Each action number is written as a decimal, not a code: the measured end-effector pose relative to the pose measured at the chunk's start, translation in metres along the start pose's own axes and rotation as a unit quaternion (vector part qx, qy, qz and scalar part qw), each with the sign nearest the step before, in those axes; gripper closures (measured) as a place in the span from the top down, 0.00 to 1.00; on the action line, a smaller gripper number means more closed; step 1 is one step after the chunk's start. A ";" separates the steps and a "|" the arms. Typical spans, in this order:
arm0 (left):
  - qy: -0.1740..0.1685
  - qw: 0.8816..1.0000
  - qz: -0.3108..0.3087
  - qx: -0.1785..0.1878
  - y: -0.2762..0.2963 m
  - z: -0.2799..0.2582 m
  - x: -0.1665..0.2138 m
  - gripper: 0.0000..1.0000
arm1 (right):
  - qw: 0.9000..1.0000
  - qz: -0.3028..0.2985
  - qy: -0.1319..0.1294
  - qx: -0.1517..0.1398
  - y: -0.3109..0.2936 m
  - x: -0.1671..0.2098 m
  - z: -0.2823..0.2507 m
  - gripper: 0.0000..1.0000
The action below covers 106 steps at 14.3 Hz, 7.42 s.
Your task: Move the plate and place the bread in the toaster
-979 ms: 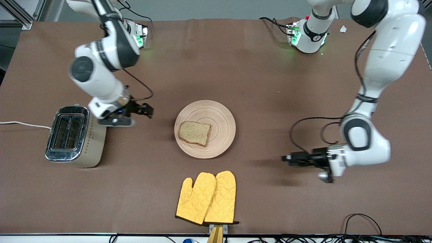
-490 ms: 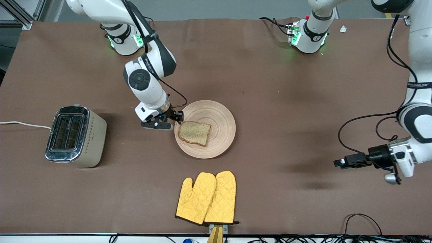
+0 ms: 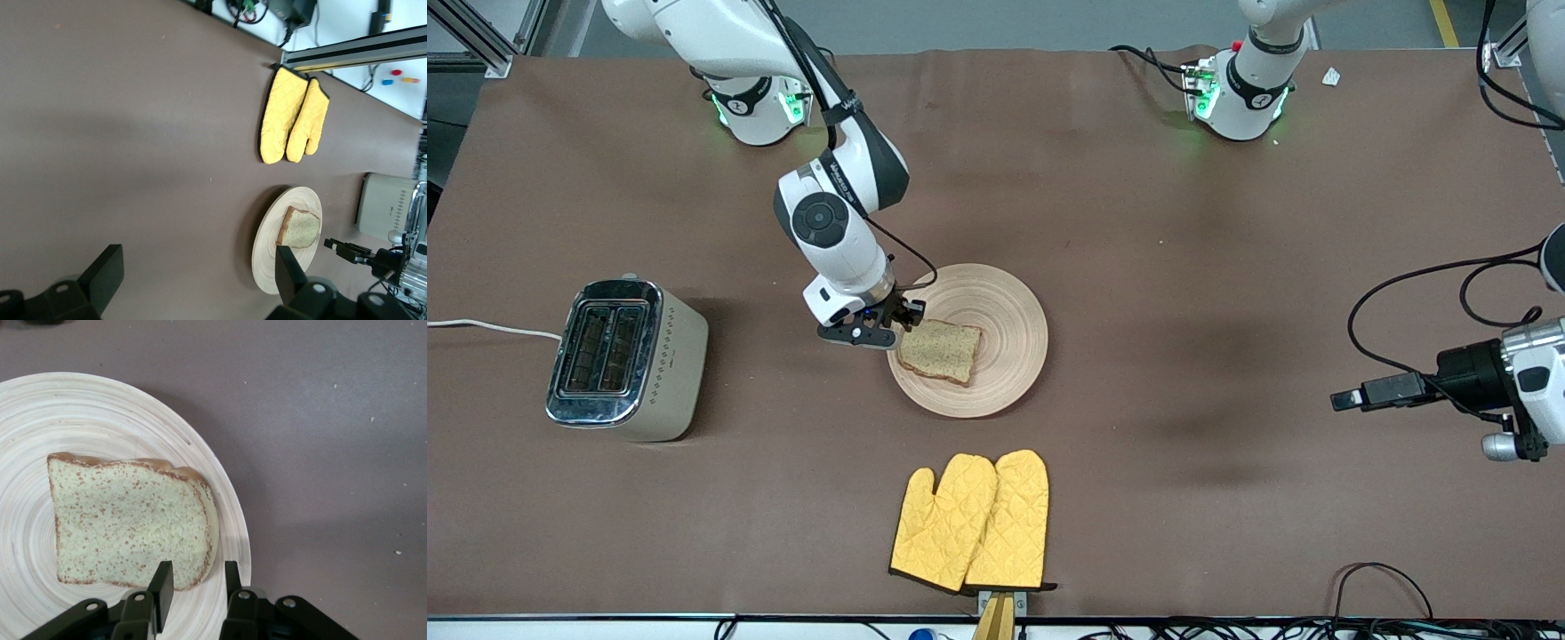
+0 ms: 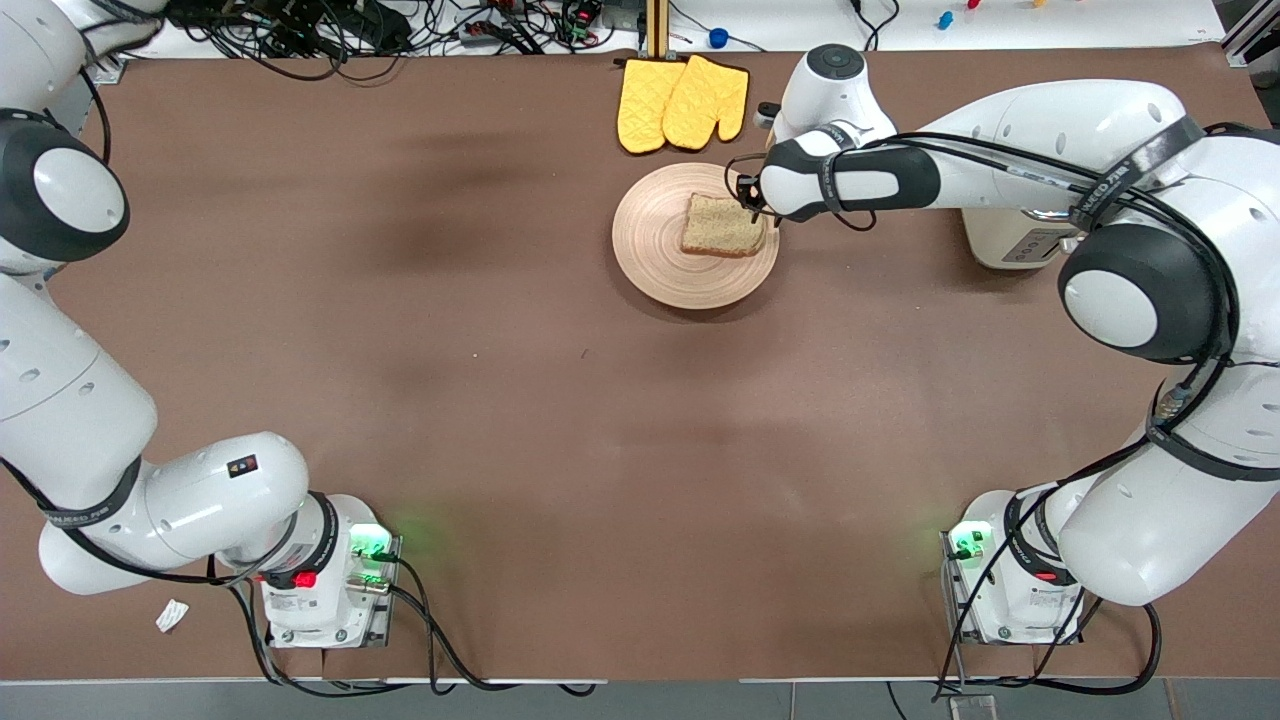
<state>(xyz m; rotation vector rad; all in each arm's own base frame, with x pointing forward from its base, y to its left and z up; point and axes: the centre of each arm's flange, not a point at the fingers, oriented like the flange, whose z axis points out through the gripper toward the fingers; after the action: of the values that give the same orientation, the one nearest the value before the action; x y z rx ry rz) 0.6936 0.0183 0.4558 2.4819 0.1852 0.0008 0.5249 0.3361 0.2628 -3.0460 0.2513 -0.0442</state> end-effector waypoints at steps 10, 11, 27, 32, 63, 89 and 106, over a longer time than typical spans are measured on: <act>0.019 0.956 0.013 0.293 0.111 -0.074 -0.084 1.00 | 1.000 0.001 0.008 0.001 -0.004 0.007 0.033 0.39; 0.022 0.951 0.017 0.309 0.122 -0.076 -0.092 1.00 | 1.000 0.000 0.008 0.000 -0.004 0.006 0.037 0.38; 0.016 0.939 0.043 0.340 0.136 -0.126 -0.143 1.00 | 0.999 -0.009 0.024 -0.032 -0.013 0.035 -0.024 0.04; 0.014 0.939 0.044 0.341 0.133 -0.125 -0.143 1.00 | 0.964 -0.033 0.021 -0.261 0.045 0.057 -0.141 0.04; -0.009 0.937 0.070 0.343 0.140 -0.111 -0.147 1.00 | 0.774 -0.133 -0.096 -0.612 0.217 0.131 -0.134 0.04; -0.021 0.941 0.080 0.328 0.149 -0.097 -0.152 1.00 | 0.903 -0.031 -0.030 -0.427 0.190 0.174 -0.210 1.00; -0.022 0.940 0.090 0.328 0.161 -0.097 -0.161 1.00 | 0.994 -0.074 -0.034 -0.071 0.310 0.142 -0.378 1.00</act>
<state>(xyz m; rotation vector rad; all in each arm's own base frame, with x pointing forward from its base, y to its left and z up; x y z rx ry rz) 0.5516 -0.0702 0.6377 3.1534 -0.0803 -0.0472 0.6016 -0.0230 0.6152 -3.1947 0.0256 0.0722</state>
